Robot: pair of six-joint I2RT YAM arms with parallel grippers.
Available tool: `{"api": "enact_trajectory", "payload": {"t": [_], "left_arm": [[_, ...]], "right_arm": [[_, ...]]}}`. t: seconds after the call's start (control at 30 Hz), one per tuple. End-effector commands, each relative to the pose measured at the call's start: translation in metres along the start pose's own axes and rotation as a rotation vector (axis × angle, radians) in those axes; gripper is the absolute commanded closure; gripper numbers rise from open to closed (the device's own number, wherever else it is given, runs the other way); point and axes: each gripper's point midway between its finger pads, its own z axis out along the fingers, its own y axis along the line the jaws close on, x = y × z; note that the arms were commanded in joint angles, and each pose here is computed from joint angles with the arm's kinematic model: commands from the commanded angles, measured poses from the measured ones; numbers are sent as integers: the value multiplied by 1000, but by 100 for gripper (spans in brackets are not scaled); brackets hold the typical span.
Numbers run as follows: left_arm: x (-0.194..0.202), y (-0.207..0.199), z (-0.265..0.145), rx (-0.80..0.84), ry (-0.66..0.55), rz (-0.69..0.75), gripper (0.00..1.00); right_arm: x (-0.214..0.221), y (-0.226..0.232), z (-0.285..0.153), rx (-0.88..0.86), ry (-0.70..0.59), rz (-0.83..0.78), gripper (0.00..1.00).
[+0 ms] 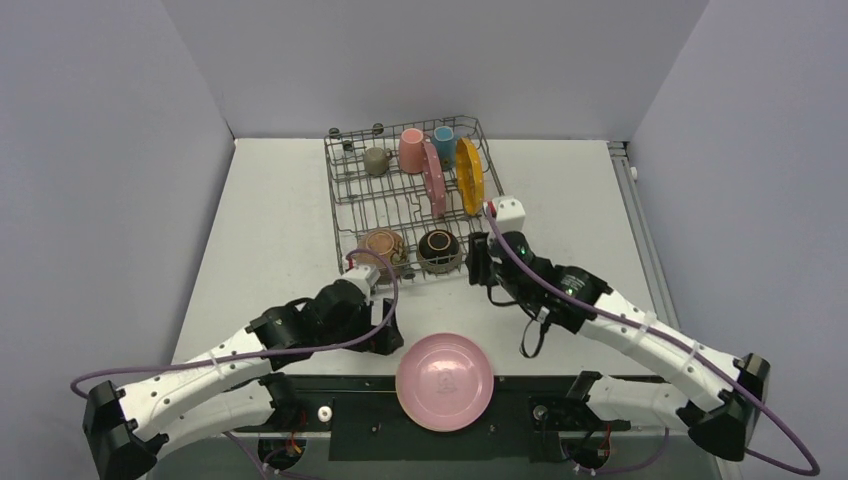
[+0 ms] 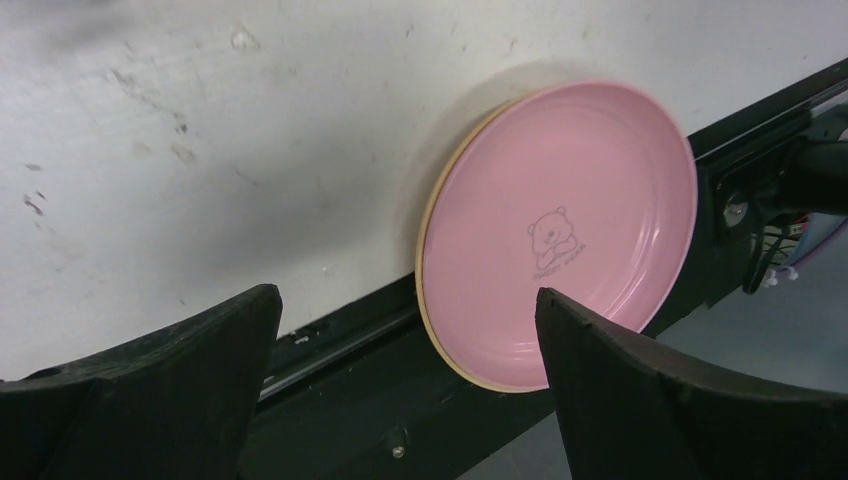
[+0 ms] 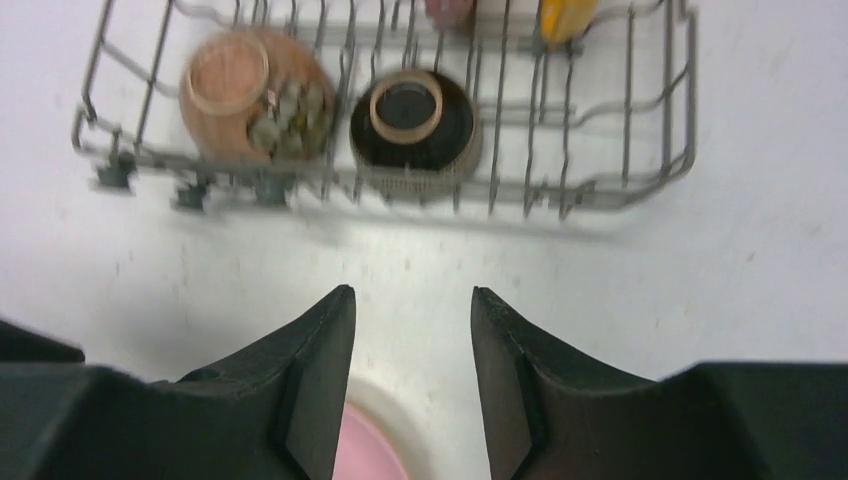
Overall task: Load the mixed dishes into the dish rack
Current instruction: Insert the plate into the dish rack, then pick up the plate at the center of the board.
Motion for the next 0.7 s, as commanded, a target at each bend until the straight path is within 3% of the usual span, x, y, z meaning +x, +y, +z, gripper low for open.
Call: {"api": "enact_trajectory", "payload": {"t": [0.0,0.2,0.5,0.67], "left_arm": [[24,-6,18,-43,-9,-137,4],[64,-16,47,-67,64,-147,1],[90,-21,74,-59,124,-175,28],[91,-22,75,-55,130,-172,36]], "right_arm": [[55,1,-32,-111,88,92,58],[116,-6,-53,-193,165,189,58],[190,-18,-50,-185,289,239,61],[218,-15,-45,-204,346,264,65]]}}
